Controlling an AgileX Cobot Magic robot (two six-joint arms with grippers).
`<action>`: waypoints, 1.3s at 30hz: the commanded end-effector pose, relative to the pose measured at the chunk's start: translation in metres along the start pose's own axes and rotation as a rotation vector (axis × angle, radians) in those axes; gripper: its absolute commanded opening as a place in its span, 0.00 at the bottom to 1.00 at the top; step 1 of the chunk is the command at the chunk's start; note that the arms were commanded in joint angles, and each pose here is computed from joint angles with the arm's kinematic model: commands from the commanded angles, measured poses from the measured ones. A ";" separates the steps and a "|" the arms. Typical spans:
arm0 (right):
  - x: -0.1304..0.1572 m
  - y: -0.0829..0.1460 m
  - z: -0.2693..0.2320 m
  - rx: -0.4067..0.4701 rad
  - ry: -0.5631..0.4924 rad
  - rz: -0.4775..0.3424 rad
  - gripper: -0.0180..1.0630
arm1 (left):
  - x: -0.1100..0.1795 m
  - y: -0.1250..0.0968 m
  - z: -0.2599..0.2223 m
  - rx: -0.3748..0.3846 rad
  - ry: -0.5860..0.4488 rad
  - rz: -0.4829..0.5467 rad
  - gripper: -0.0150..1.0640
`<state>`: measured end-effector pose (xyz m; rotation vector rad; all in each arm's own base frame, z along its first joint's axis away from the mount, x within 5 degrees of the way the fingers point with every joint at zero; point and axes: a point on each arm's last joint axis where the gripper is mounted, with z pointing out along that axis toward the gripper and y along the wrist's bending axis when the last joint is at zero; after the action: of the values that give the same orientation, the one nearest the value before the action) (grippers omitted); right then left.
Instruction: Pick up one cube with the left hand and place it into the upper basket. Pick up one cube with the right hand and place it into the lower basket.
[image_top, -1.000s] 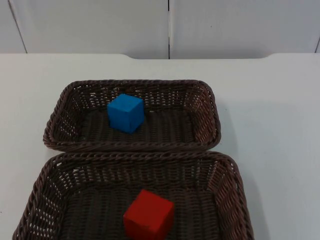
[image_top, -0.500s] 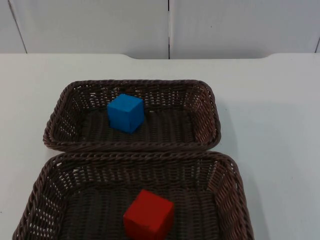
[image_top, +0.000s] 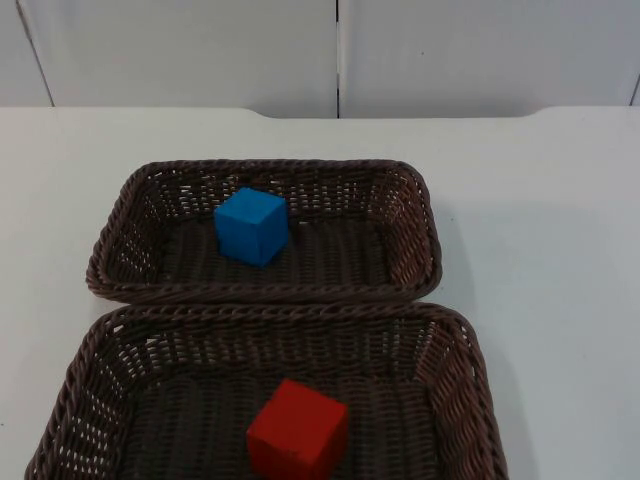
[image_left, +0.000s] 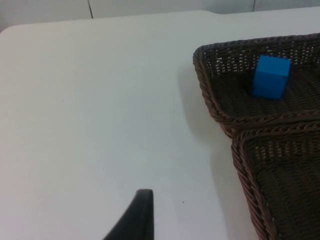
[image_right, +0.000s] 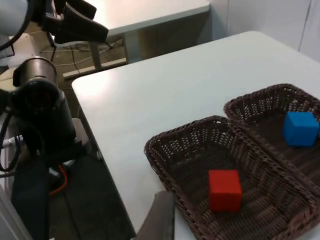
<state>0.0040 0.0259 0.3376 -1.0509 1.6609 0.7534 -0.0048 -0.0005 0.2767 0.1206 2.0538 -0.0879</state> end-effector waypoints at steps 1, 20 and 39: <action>0.005 0.000 -0.007 0.016 0.001 -0.017 0.73 | 0.001 -0.001 0.000 0.007 0.003 -0.007 0.99; 0.045 -0.004 -0.032 0.100 0.062 0.004 0.73 | 0.001 -0.001 0.000 0.005 0.003 -0.006 0.99; 0.065 -0.012 -0.014 0.174 0.156 0.050 0.73 | 0.001 -0.001 0.000 0.005 0.003 -0.006 0.99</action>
<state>0.0009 -0.0096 0.2803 -0.9578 1.8682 0.5583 -0.0048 -0.0005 0.2767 0.1206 2.0538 -0.0879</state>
